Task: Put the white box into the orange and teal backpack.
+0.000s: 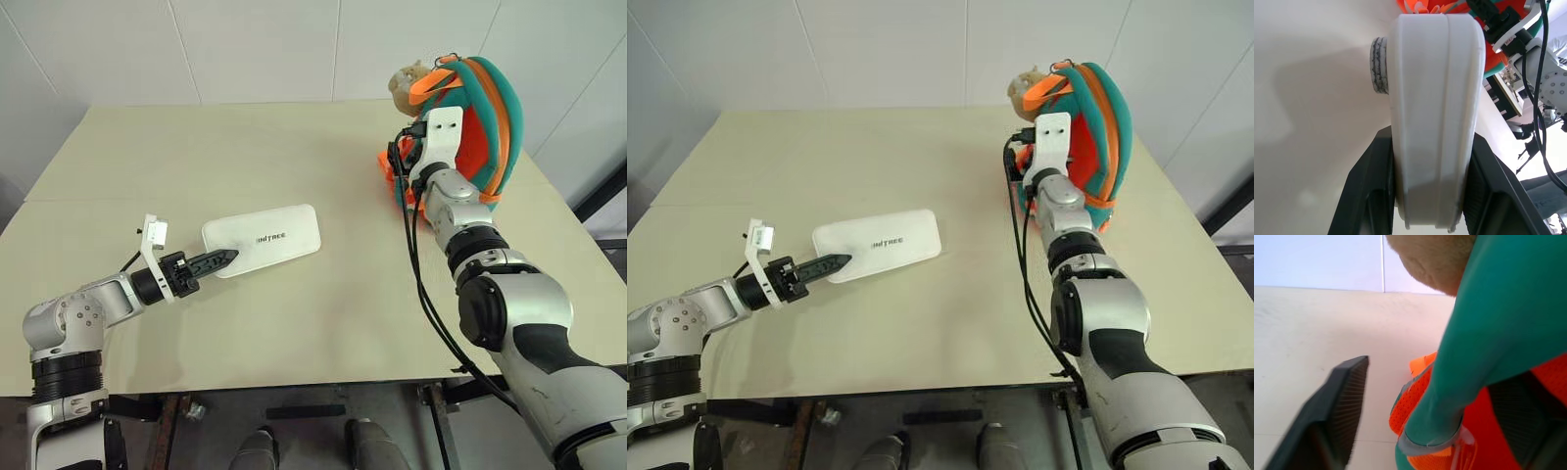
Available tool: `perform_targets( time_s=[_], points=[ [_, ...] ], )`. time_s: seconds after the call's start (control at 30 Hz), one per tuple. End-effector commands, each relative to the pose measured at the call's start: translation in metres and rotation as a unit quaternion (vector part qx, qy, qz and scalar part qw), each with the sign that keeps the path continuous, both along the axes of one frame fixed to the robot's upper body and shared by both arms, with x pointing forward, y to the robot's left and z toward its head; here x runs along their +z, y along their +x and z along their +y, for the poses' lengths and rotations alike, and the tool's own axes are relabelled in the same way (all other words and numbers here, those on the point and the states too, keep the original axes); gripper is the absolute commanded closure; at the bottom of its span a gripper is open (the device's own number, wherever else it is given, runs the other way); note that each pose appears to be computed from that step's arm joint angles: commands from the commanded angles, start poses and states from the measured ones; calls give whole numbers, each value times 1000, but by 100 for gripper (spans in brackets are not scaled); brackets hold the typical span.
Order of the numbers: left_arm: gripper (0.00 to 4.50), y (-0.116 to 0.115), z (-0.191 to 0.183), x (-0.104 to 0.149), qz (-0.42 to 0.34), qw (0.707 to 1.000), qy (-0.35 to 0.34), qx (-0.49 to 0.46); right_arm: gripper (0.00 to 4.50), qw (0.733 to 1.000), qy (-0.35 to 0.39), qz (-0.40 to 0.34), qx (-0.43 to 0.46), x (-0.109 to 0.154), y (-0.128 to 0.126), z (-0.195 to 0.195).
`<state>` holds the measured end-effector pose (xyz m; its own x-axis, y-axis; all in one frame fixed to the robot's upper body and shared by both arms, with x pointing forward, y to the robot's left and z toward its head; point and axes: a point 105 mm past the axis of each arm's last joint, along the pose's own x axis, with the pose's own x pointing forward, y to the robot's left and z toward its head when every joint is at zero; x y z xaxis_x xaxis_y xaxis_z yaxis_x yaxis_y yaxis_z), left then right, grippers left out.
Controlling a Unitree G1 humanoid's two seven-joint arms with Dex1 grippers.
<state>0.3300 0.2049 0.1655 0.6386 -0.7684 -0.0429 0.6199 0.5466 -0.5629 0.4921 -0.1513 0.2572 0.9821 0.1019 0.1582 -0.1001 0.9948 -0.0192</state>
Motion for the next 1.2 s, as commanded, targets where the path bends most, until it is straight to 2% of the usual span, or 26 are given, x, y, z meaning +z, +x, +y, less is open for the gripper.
perform_targets(
  time_s=[0.03, 0.23, 0.3, 0.37, 0.47, 0.63, 0.83, 0.9, 1.0, 1.2],
  points=[
    [316, -2, -2, 19, -44, 999, -9, -2, 195, 998, 2, -52, 32, 31, -3, 13],
    [316, 0, -1, 20, -51, 999, -12, 7, 402, 986, 51, -81, 136, 42, -11, 41],
    [316, 0, -1, 21, -53, 998, -13, 10, 446, 975, 89, -84, 187, 44, -15, 50],
    [316, 0, 1, 23, -57, 998, -14, 13, 446, 960, 117, -81, 241, 46, -19, 60],
    [316, -1, 6, 27, -70, 997, -12, 20, 446, 936, 113, -78, 325, 48, -30, 74],
    [316, -6, 31, 40, -107, 993, 0, 51, 446, 858, 96, -74, 499, 60, -64, 86],
    [316, -12, 49, 44, -117, 991, 14, 64, 446, 800, 77, -61, 592, 69, -100, 84],
    [316, -18, 62, 51, -126, 989, 16, 73, 446, 761, 61, -45, 644, 74, -133, 79],
    [316, -35, 78, 54, -121, 990, 28, 68, 446, 714, -1, 13, 700, 56, -185, 73],
    [316, -49, 89, 62, -131, 988, 39, 71, 446, 664, -4, 63, 745, 57, -234, 66]
  ],
)
